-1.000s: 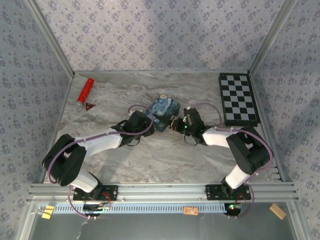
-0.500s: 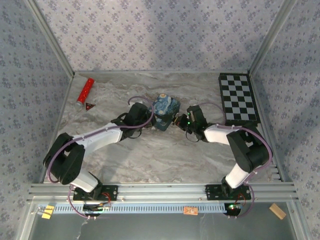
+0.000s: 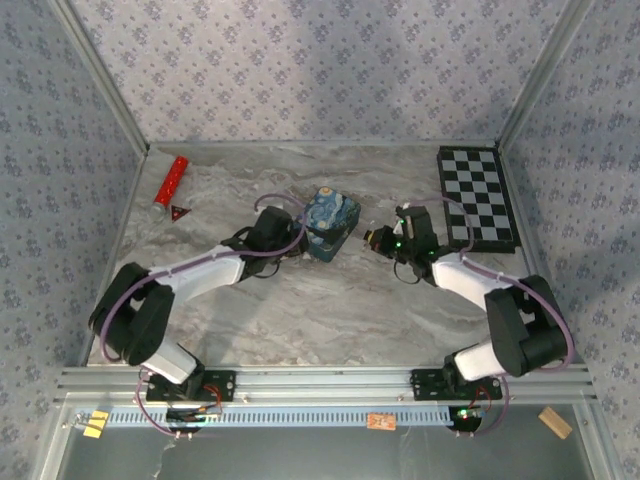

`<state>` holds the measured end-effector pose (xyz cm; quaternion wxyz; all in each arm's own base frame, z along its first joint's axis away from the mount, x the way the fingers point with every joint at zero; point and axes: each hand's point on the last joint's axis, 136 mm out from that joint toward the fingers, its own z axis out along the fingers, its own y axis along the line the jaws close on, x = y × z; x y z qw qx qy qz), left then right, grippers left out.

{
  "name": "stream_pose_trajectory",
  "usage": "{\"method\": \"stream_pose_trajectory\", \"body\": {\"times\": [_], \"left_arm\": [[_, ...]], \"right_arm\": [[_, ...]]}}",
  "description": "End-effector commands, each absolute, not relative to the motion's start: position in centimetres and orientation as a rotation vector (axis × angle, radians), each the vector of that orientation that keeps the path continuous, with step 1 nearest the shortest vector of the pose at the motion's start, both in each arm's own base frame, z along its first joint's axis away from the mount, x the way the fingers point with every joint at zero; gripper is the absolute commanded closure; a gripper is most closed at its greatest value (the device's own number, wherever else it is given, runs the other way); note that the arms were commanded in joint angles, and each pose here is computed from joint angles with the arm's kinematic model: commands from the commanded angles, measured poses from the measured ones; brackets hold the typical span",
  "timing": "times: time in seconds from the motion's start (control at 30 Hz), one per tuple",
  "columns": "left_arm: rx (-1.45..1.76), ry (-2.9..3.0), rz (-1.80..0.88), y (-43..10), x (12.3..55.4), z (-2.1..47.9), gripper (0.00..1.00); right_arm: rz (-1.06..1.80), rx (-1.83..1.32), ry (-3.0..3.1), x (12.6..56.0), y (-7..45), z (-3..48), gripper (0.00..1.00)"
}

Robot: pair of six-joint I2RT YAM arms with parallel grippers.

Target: Unlock a padlock with a key

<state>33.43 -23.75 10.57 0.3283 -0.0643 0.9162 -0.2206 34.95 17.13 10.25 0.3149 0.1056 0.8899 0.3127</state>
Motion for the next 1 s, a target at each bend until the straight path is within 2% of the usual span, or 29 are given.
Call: {"method": "stream_pose_trajectory", "body": {"times": [0.0, 0.27, 0.53, 0.73, 0.97], "left_arm": [[-0.110, 2.314, -0.585, -22.2, 33.1, 12.7, 0.46], [-0.030, 2.281, -0.505, -17.3, 30.7, 13.3, 0.44], [0.279, 2.339, -0.316, -21.2, 27.8, 13.2, 0.43], [0.278, 2.346, -0.328, -21.8, 27.0, 11.7, 0.43], [0.272, 2.321, -0.308, -21.1, 27.0, 11.6, 0.42]], "right_arm": [[0.799, 0.104, 2.407, 33.8, 15.6, 10.1, 1.00], [0.797, 0.111, 2.542, 31.9, 12.7, 8.6, 1.00], [0.901, 0.105, 2.593, 28.8, 13.5, 7.9, 1.00], [0.993, 0.144, 2.658, 27.0, 14.1, 7.3, 1.00], [0.955, 0.189, 2.773, 26.3, 13.6, 4.6, 1.00]]}}
